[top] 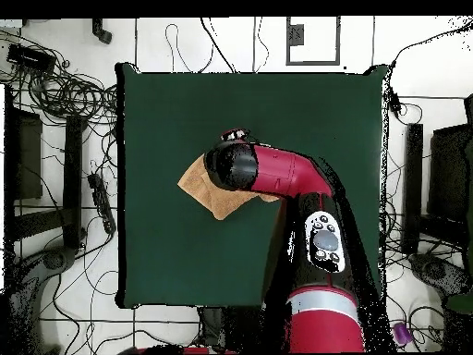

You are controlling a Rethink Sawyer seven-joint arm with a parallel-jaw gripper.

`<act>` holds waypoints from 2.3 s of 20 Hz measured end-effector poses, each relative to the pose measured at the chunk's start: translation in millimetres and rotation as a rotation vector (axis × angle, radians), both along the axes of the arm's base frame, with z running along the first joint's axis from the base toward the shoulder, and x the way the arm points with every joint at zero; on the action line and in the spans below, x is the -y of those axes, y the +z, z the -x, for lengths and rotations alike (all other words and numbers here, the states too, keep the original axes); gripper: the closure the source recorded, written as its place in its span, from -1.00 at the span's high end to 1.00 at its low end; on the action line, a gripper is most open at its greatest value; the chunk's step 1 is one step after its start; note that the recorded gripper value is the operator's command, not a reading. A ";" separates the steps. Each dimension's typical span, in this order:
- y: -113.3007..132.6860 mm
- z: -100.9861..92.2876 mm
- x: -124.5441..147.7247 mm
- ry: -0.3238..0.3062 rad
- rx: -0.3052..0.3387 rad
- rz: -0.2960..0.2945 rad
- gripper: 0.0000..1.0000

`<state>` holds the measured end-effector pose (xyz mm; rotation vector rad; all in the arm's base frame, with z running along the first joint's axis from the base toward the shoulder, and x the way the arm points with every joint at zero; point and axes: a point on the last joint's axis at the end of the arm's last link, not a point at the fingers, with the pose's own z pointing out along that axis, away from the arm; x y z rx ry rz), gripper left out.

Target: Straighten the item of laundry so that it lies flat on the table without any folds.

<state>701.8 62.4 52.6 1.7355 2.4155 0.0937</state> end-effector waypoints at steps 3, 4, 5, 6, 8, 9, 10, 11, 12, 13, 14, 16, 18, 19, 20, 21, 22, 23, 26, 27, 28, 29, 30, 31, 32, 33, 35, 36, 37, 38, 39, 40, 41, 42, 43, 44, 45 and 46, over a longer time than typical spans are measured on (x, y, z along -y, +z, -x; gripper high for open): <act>-9.5 7.9 -3.7 -0.016 -0.024 0.006 1.00; -14.3 13.0 -6.5 -0.020 -0.037 0.012 1.00; -16.5 16.3 -8.4 -0.021 -0.045 0.016 1.00; -18.1 19.4 -10.4 -0.022 -0.051 0.021 1.00; -19.3 23.5 -12.6 -0.023 -0.059 0.027 1.00; -20.5 27.7 -15.6 -0.025 -0.067 0.030 1.00; -21.1 30.0 -16.6 -0.026 -0.071 0.032 1.00; -21.5 31.5 -16.9 -0.028 -0.074 0.033 1.00; -22.0 32.9 -16.9 -0.029 -0.077 0.034 1.00; -23.3 35.0 -15.9 -0.032 -0.081 0.036 1.00; -24.6 37.0 -14.9 -0.035 -0.086 0.037 1.00; -27.4 40.6 -12.2 -0.043 -0.095 0.039 1.00; -30.7 44.0 -8.6 -0.053 -0.105 0.039 1.00; -31.2 44.9 -7.9 -0.055 -0.107 0.040 1.00; -31.7 45.9 -7.2 -0.058 -0.110 0.040 1.00; -32.7 49.0 -5.6 -0.063 -0.116 0.041 1.00; -33.0 50.5 -4.4 -0.064 -0.119 0.042 1.00; -33.4 51.9 -3.2 -0.066 -0.122 0.044 1.00; -34.1 54.9 0.2 -0.072 -0.127 0.049 1.00; -34.3 54.8 0.8 -0.073 -0.126 0.049 1.00; -34.4 54.7 1.3 -0.074 -0.125 0.050 1.00; -34.6 54.6 1.9 -0.075 -0.123 0.050 1.00; -34.7 54.5 2.5 -0.076 -0.122 0.051 1.00; -34.9 54.4 3.1 -0.077 -0.120 0.051 1.00; -35.3 54.2 3.4 -0.078 -0.118 0.052 1.00; -35.7 54.1 3.8 -0.078 -0.115 0.052 1.00; -36.3 54.0 4.1 -0.078 -0.113 0.053 1.00; -37.5 54.1 4.5 -0.078 -0.111 0.054 1.00; -38.5 54.3 4.7 -0.078 -0.110 0.055 1.00; -41.0 54.8 4.9 -0.079 -0.109 0.055 1.00; -43.3 55.4 5.0 -0.079 -0.109 0.056 1.00; -45.6 56.1 5.0 -0.079 -0.109 0.056 1.00; -46.4 56.3 5.0 -0.079 -0.109 0.057 1.00; -47.3 56.5 5.1 -0.079 -0.108 0.057 1.00; -48.2 56.6 5.1 -0.080 -0.108 0.057 1.00; -49.1 56.7 5.2 -0.080 -0.106 0.058 1.00; -50.9 57.0 5.3 -0.080 -0.105 0.058 1.00; -52.6 57.6 5.4 -0.080 -0.105 0.059 1.00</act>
